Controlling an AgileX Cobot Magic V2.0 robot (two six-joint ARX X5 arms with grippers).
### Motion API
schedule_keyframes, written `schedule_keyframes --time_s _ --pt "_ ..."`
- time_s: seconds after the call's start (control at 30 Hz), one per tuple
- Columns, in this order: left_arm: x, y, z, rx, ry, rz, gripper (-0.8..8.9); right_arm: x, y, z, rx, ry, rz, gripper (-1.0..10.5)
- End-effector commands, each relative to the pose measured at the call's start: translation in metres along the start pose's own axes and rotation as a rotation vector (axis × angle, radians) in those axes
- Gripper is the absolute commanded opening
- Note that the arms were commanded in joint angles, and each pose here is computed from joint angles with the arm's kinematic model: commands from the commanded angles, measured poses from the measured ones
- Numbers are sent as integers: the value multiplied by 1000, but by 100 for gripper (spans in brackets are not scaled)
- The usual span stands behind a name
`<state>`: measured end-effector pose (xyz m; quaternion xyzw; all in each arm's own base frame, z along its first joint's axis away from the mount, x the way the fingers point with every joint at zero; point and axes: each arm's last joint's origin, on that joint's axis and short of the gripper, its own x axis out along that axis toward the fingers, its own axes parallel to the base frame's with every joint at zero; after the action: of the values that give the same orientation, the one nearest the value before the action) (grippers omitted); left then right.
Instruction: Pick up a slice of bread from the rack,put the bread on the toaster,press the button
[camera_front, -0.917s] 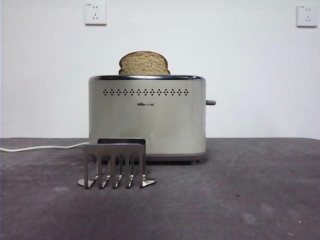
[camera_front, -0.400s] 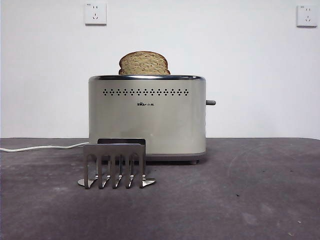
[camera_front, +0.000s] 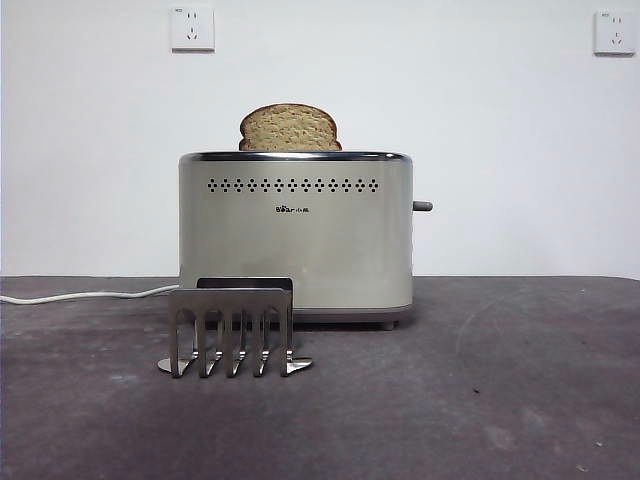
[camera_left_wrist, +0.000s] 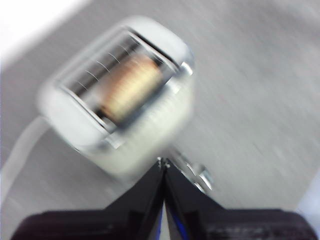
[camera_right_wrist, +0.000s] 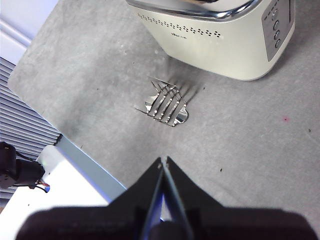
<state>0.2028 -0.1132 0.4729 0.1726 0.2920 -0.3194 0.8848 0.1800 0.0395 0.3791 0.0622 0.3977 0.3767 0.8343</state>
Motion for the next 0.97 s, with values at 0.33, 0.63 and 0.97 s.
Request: schedule_keyframes --time_s 0.33,0.63,0.97 --pt "-122 21 -10 8 -538 327 -4 1 -1 -1 -8 1 -2 1" --pt "-136 11 -70 23 -713 636 -4 1 -1 -1 -8 1 -2 1" --pt "-66 2 -168 -12 -716 807 -3 1 -1 -1 -8 1 -2 1"
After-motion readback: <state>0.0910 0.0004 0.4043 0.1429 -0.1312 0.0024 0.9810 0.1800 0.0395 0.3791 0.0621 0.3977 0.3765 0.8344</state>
